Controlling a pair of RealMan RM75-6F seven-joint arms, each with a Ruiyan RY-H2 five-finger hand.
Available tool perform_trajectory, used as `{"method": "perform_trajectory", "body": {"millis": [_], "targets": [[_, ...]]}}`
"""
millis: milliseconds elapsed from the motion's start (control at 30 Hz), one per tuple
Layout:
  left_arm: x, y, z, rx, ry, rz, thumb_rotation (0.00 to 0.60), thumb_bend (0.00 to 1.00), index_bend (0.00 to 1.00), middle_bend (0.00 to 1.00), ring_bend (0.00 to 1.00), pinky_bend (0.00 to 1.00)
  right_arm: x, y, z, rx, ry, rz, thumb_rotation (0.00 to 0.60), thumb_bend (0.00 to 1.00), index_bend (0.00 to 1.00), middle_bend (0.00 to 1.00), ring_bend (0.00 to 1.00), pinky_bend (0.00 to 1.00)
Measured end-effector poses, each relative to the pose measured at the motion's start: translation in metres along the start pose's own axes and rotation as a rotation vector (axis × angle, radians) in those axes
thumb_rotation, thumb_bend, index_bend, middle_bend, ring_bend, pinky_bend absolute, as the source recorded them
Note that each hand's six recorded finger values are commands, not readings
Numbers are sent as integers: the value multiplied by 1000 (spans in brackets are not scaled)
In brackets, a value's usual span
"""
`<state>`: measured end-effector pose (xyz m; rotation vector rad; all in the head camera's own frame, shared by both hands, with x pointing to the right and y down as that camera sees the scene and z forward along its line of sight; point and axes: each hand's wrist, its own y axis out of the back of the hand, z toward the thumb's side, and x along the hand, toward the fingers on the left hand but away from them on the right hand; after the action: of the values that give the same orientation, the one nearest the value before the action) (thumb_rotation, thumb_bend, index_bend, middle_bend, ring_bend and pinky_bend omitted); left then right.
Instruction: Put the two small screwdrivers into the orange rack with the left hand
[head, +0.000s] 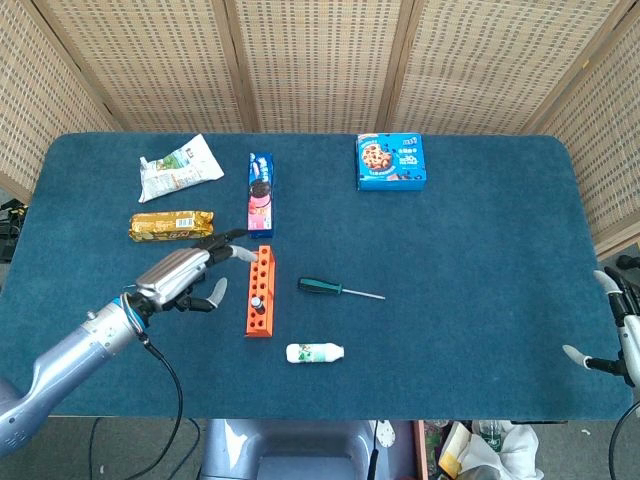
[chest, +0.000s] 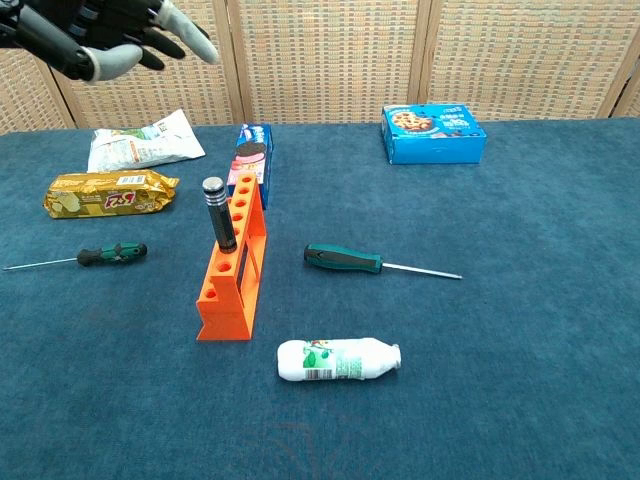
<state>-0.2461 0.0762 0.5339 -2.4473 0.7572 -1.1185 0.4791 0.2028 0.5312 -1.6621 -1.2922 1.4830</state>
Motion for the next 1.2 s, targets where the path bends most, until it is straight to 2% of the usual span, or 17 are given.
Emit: {"method": "perform_trajectory", "body": {"millis": [100, 200, 267, 367, 433, 600, 800, 967, 1200], "targets": [[-2, 7, -15, 125, 43, 55, 600, 0, 144, 0, 0, 0, 0, 0, 1, 1, 2, 1, 600, 0, 0, 0, 0, 0], [-3, 9, -36, 252, 119, 100, 600, 0, 146, 0, 0, 0, 1, -1, 1, 3, 2, 2, 600, 0, 0, 0, 0, 0], [-3, 8, -54, 326, 191, 125, 600, 0, 172, 0, 0, 0, 1, -1, 1, 4, 2, 2, 600, 0, 0, 0, 0, 0], [1, -4, -84, 373, 306, 143, 600, 0, 240, 0, 0, 0, 0, -2, 1, 6, 1, 3, 600, 0, 0, 0, 0, 0], [7, -16, -102, 370, 366, 144, 600, 0, 277, 0, 0, 0, 0, -2, 1, 7, 0, 6, 600, 0, 0, 0, 0, 0], [21, -34, -132, 335, 443, 161, 600, 0, 332, 0, 0, 0, -1, -3, 0, 9, -3, 6, 600, 0, 0, 0, 0, 0], [34, -45, -147, 294, 471, 183, 600, 28, 419, 0, 0, 0, -2, -3, -1, 5, -6, 7, 600, 0, 0, 0, 0, 0], [40, -53, -156, 285, 504, 189, 600, 98, 426, 0, 0, 0, -2, -2, -1, 4, -5, 8, 600, 0, 0, 0, 0, 0], [49, -62, -165, 260, 522, 201, 600, 147, 445, 0, 0, 0, -2, -4, -1, 6, -4, 13, 600, 0, 0, 0, 0, 0]]}}
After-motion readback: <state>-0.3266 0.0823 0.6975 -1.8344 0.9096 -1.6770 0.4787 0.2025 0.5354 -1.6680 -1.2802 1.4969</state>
